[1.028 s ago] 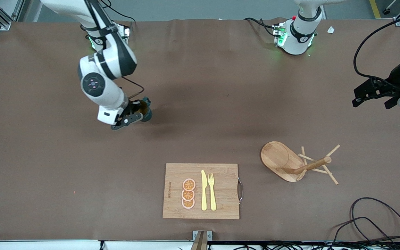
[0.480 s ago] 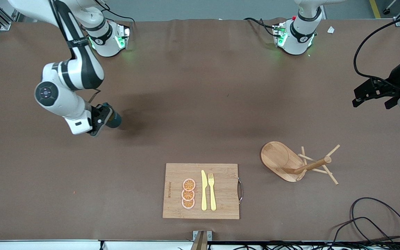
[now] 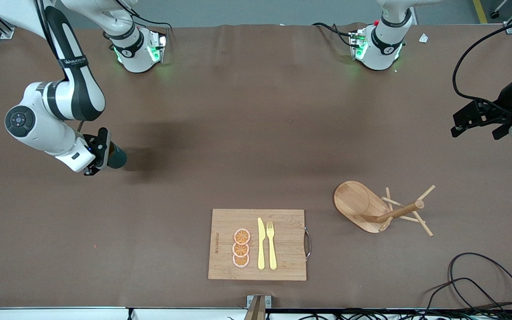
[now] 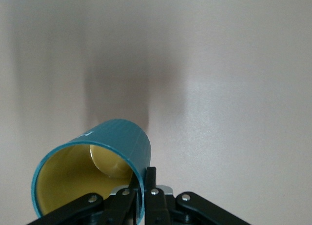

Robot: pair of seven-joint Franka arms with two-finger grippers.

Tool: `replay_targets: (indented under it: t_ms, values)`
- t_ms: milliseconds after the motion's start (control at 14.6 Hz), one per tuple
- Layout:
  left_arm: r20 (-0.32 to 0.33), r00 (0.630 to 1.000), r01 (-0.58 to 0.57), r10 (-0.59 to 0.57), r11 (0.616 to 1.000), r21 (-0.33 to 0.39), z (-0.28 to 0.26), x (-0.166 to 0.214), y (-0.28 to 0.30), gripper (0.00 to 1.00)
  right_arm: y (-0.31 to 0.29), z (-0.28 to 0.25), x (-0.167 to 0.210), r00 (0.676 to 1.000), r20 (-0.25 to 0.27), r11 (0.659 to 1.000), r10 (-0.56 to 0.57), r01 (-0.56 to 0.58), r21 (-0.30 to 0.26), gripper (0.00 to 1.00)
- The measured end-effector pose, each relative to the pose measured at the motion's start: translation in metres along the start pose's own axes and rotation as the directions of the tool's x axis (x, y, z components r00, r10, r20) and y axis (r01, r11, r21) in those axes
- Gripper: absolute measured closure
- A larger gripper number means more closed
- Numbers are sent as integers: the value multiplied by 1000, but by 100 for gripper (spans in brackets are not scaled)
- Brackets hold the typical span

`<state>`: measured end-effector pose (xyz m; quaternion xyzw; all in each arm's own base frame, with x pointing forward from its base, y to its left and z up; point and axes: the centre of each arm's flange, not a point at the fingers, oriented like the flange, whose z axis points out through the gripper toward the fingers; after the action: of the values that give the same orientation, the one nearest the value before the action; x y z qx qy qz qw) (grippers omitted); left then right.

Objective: Transfer cup from left to right arm and place
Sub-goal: 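Carry the mug with the right gripper away from the stand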

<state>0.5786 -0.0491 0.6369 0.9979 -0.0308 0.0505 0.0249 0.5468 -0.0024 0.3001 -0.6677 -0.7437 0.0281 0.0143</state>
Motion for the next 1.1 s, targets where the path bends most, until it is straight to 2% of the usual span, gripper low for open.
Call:
replay_targets:
  t_ms: [137,274,411,548,891,1096]
  values:
    - [0,1000,0,0,1000,0,0,0,0,0,1,2,2,992,33,992,-123,124,-3,95]
    - [0,1000,1,-1,1000,0,0,0,0,0,4,7,2,968,48,969,-246,247,-19,95]
    - [0,1000,1,-1,1000,0,0,0,0,0,9,16,-13,932,69,932,-355,359,-53,95]
    - [0,1000,1,-1,1000,0,0,0,0,0,12,31,-32,888,86,888,-451,457,-61,95]
    - [1,1000,1,-1,1000,0,0,0,0,0,15,53,-29,824,78,825,-561,565,-36,95]
    - [1,1000,1,-1,1000,0,0,0,0,0,16,53,-24,799,78,800,-596,599,-34,95]
